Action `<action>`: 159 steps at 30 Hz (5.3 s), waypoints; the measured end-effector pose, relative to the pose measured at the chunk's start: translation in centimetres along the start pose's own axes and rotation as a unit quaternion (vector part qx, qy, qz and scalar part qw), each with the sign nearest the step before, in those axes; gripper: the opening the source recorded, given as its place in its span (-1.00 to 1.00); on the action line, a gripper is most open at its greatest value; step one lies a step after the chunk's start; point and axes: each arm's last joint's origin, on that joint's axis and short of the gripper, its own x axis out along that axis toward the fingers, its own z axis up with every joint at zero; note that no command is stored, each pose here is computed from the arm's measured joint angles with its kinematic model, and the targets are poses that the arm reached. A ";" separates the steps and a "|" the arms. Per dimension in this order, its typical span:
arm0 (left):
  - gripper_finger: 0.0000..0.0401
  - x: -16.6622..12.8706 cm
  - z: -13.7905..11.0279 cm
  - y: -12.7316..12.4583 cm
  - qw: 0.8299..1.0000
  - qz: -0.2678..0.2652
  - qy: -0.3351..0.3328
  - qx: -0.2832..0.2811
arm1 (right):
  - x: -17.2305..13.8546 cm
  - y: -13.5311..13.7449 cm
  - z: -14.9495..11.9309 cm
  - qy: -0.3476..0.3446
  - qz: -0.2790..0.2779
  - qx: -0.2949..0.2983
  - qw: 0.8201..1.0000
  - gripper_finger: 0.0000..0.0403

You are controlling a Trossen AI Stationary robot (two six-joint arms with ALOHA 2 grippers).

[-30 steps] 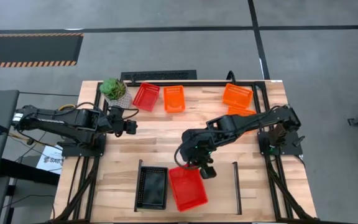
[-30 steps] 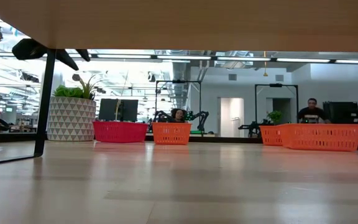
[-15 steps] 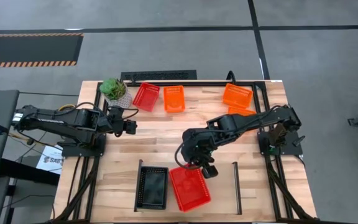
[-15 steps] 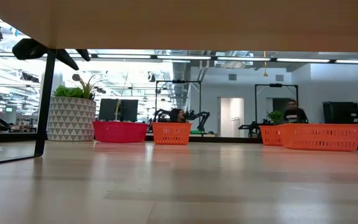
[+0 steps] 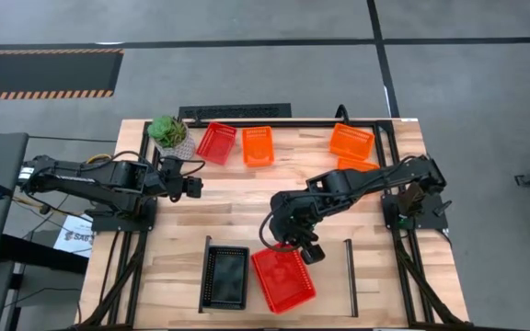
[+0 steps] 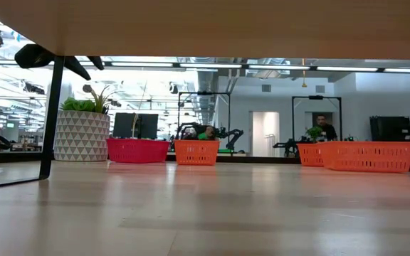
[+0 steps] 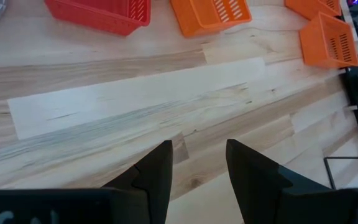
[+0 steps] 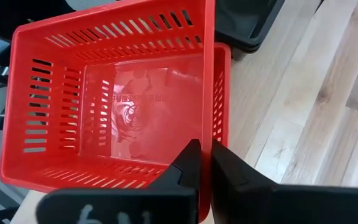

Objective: Stack baskets on shelf by color
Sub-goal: Stack the bottom red bin on the top of the red bin on the shelf, then stack the red bin on the top of the red bins on the shelf

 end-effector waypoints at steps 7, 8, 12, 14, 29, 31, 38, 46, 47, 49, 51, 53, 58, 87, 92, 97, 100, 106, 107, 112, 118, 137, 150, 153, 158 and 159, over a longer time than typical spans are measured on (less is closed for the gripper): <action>-0.31 0.0 0.0 0.0 1.000 0.000 0.000 0.000 | 0.1 -0.1 0.0 0.001 -0.003 -0.004 1.000 -0.55; -0.31 0.0 0.0 0.0 1.000 0.000 0.000 0.000 | 0.4 -0.1 0.0 0.002 -0.003 -0.004 1.000 -0.49; -0.31 0.0 0.0 0.0 1.000 0.000 0.000 -0.001 | 0.7 -0.2 -0.1 0.012 -0.002 -0.005 1.000 -0.31; -0.31 0.0 0.0 0.0 1.000 0.000 0.000 -0.001 | 1.0 -0.2 0.1 0.008 -0.002 -0.017 1.000 -0.24; -0.31 0.0 0.0 0.1 1.000 0.003 0.000 0.000 | 2.0 -0.8 0.1 0.013 -0.003 -0.013 1.000 -0.21; -0.31 0.0 0.0 0.1 1.000 0.002 0.003 0.001 | 1.5 -0.9 0.2 0.007 -0.005 0.009 1.000 -0.20; -0.31 0.0 0.0 0.1 1.000 0.002 0.006 0.002 | -2.8 0.3 0.1 0.014 -0.003 0.112 0.994 -0.22; -0.31 0.0 -0.1 0.0 1.000 -0.001 0.016 0.024 | -1.4 6.2 -1.1 0.097 0.004 0.244 0.965 -0.31; -0.31 0.0 -0.1 0.0 0.999 -0.002 0.017 0.028 | -0.8 7.0 -1.3 0.107 0.005 0.258 0.960 -0.32; -0.31 0.0 -0.1 0.0 0.999 -0.002 0.018 0.036 | 0.6 8.7 -1.8 0.129 -0.001 0.285 0.950 -0.35; -0.31 0.0 -0.1 0.0 0.999 -0.002 0.019 0.046 | 1.5 10.1 -1.9 0.130 -0.004 0.314 0.941 -0.37; -0.31 0.0 -0.1 0.0 0.998 -0.003 0.022 0.056 | 1.8 11.3 -2.0 0.128 -0.011 0.334 0.934 -0.38; -0.31 0.0 -0.1 0.0 0.997 -0.004 0.022 0.074 | 4.0 12.2 -1.5 0.105 -0.021 0.358 0.928 -0.40; -0.31 0.0 -0.2 0.0 0.995 -0.011 0.039 0.093 | 0.1 10.0 3.7 -0.072 -0.005 0.299 0.951 -0.40; -0.31 -0.2 -0.2 0.1 0.996 -0.017 0.040 0.079 | -2.6 4.4 4.6 -0.119 -0.114 0.273 0.948 -0.40; -0.31 -0.4 0.5 0.3 0.997 -0.005 -0.013 0.071 | -4.6 -1.3 4.2 -0.119 -0.144 0.300 0.935 -0.35; -0.31 0.3 1.2 0.2 0.995 0.011 -0.033 0.095 | -5.1 -2.9 3.9 -0.111 -0.121 0.305 0.938 -0.31; -0.29 2.6 3.5 -0.6 0.982 0.055 -0.001 0.182 | -7.6 -2.7 3.0 -0.108 -0.107 0.302 0.941 -0.30; -0.28 3.0 4.0 -0.5 0.980 0.081 0.004 0.182 | -7.9 -2.6 3.0 -0.111 -0.106 0.301 0.941 -0.30; -0.18 6.6 6.8 0.7 0.975 0.167 0.033 0.139 | -9.0 -1.6 2.8 -0.122 -0.117 0.284 0.944 -0.35; -0.16 10.5 7.8 2.1 0.951 0.221 0.102 0.191 | -9.0 -0.9 2.5 -0.108 -0.122 0.270 0.949 -0.37; -0.16 14.3 9.8 -0.4 0.885 0.166 0.095 0.425 | -8.9 -0.5 2.4 -0.100 -0.122 0.267 0.951 -0.38; -0.18 19.3 8.0 1.3 0.828 0.219 0.179 0.484 | -8.9 -0.6 2.4 -0.100 -0.122 0.267 0.951 -0.38; -0.33 19.4 7.6 1.2 0.825 0.216 0.189 0.487 | -8.9 -0.5 2.4 -0.100 -0.121 0.272 0.949 -0.38; -0.88 19.3 7.2 1.0 0.830 0.215 0.194 0.477 | -8.9 -0.6 2.4 -0.101 -0.121 0.277 0.948 -0.38; -0.93 19.2 7.1 0.9 0.832 0.215 0.193 0.473 | -8.9 -0.6 2.4 -0.101 -0.121 0.279 0.947 -0.38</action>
